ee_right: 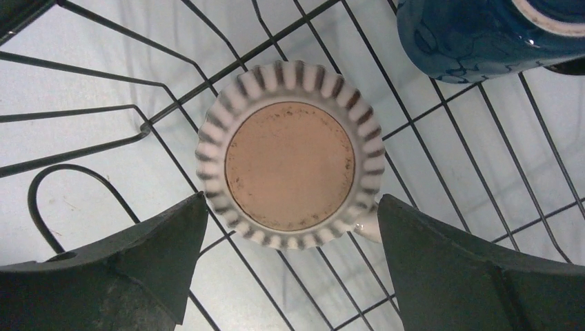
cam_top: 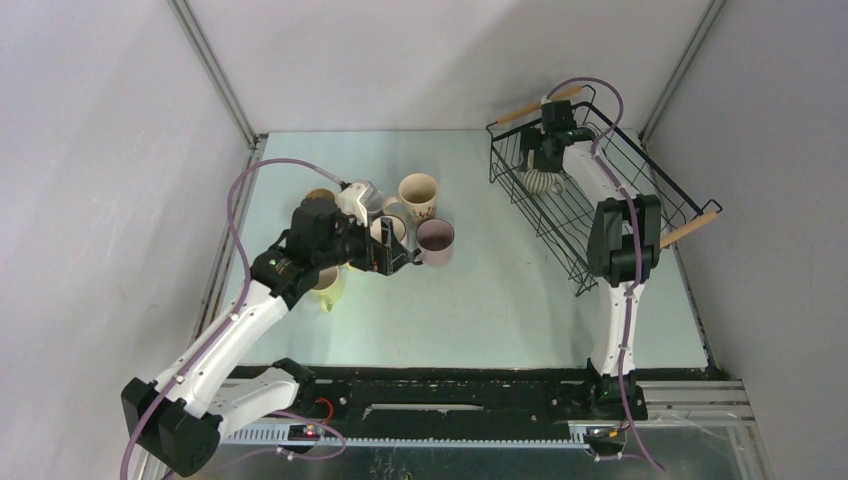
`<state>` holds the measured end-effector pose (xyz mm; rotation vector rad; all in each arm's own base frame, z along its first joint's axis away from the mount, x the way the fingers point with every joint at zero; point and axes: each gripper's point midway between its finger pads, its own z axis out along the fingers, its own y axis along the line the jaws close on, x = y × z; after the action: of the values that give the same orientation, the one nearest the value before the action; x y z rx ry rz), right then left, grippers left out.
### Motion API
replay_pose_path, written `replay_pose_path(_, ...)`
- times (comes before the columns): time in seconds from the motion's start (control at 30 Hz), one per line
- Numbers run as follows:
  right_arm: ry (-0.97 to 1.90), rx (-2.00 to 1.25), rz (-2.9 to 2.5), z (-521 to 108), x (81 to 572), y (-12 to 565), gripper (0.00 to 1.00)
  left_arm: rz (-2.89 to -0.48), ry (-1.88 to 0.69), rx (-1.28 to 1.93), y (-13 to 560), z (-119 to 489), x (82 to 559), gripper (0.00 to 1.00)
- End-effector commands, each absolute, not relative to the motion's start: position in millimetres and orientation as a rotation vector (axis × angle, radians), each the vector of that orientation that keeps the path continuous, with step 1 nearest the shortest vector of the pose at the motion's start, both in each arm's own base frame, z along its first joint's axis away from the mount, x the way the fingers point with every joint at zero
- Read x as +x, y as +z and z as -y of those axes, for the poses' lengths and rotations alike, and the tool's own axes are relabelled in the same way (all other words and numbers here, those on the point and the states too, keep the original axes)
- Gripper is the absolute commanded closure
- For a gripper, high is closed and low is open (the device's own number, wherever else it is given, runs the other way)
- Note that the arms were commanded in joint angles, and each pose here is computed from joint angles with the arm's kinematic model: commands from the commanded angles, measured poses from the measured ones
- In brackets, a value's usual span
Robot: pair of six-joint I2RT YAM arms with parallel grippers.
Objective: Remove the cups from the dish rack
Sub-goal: Unload the cup from the dish rack.
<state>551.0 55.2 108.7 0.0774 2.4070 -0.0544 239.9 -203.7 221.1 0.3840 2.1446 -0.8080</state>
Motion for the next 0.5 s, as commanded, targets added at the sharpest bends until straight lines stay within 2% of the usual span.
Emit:
replay_pose_path(0.0, -0.04, 0.182, -2.402, -58, 555, 124, 0.0, -2.158, -0.829, 0.385, 212, 207, 238, 0.0)
replay_pose_path(0.27, -0.035, 0.457, -2.407, -58, 565, 126, 0.0, -2.165, -0.827, 0.386, 210, 207, 238, 0.0)
replay_pose_path(0.47, 0.048, 0.373, -2.371, -67, 578, 142, 0.0, -2.167, -0.823, 0.385, 209, 206, 238, 0.0)
